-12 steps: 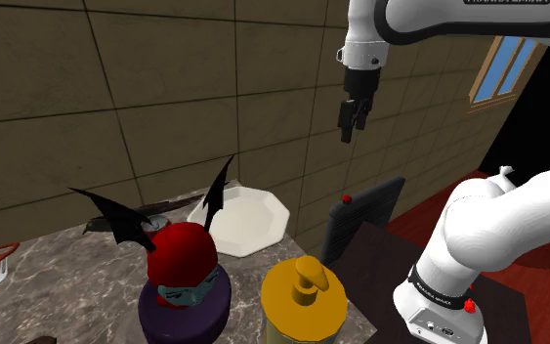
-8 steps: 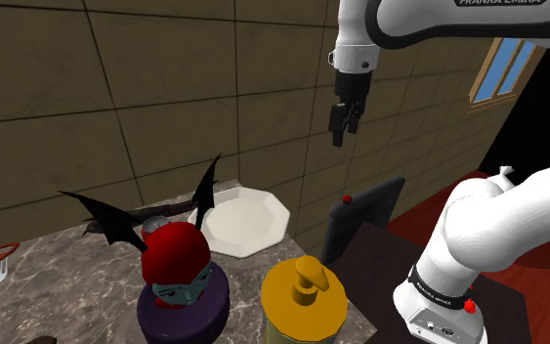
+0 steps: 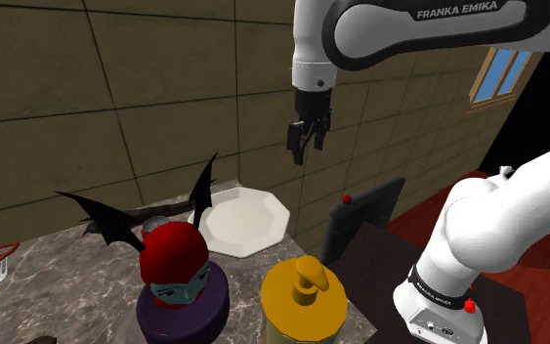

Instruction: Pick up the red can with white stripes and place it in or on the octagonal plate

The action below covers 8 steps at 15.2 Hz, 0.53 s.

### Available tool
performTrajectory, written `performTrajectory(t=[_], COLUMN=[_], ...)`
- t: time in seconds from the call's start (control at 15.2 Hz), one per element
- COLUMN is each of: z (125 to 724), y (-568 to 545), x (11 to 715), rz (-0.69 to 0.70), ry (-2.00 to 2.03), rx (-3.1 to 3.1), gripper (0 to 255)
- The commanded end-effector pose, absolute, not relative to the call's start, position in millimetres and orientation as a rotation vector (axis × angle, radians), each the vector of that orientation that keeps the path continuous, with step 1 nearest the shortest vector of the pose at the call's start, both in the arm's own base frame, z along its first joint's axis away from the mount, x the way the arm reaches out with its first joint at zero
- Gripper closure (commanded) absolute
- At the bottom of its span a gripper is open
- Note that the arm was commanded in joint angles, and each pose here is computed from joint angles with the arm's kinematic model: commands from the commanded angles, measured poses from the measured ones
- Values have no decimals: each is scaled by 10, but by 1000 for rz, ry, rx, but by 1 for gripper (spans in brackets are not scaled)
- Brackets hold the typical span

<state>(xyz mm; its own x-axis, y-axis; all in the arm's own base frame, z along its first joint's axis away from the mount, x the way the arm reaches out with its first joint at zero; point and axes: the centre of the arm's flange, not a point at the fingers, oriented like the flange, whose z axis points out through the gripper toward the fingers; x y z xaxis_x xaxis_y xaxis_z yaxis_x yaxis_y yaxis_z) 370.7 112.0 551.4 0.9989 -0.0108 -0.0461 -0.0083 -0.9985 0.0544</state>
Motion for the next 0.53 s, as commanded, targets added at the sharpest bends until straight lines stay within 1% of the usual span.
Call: performTrajectory(t=[0.0, 0.46], z=[5434, 5187], y=[1305, 2058], x=[3842, 4269], rz=[-67, -51], ry=[-20, -34], rx=[3091, 3103], gripper=[0, 0])
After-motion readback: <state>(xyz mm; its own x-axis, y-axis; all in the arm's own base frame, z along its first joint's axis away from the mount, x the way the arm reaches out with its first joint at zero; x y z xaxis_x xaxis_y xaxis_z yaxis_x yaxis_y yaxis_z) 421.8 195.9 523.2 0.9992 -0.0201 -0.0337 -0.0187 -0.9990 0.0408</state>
